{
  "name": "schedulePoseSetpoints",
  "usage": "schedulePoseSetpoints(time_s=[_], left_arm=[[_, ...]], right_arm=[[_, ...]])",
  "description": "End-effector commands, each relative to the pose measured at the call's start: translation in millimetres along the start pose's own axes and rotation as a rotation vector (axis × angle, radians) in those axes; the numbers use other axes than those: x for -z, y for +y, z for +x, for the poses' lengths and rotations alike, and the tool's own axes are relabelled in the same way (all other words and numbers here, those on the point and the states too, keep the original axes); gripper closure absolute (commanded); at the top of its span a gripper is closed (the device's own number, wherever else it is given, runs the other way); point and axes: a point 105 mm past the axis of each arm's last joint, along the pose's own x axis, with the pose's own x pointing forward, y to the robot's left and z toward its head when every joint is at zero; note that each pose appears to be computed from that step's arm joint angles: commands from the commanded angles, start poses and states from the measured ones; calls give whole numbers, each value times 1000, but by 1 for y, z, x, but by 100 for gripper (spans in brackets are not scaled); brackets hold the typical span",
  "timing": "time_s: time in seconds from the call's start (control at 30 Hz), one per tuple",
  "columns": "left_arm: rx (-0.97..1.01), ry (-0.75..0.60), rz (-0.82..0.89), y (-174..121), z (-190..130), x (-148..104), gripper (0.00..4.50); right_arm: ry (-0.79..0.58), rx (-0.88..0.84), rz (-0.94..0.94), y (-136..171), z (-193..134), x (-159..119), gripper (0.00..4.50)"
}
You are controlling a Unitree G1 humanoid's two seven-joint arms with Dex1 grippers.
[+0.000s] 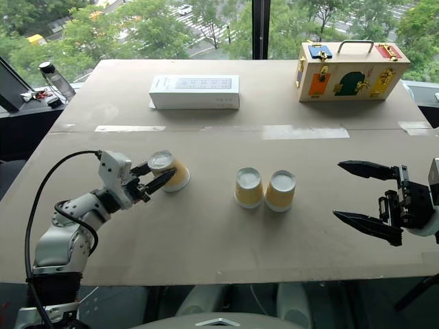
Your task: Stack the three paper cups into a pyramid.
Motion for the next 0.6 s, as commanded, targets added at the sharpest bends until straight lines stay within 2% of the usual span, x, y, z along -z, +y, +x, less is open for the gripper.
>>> schedulePoseSetpoints(time_s=[0.03,0.17,0.37,0.6], left_arm=[[32,-58,35,1,1,-16,254],[167,-133,18,-8,9,-53,254],[506,-163,-23,-57,41,-115,254],[735,-120,21,-107,69,-142,254]], right_arm=[[10,26,-45,2,-3,-9,0],[33,90,-50,0,-13,-9,0],[70,202,-65,-5,-38,-11,0],[69,275,-65,-2,-54,-17,0]])
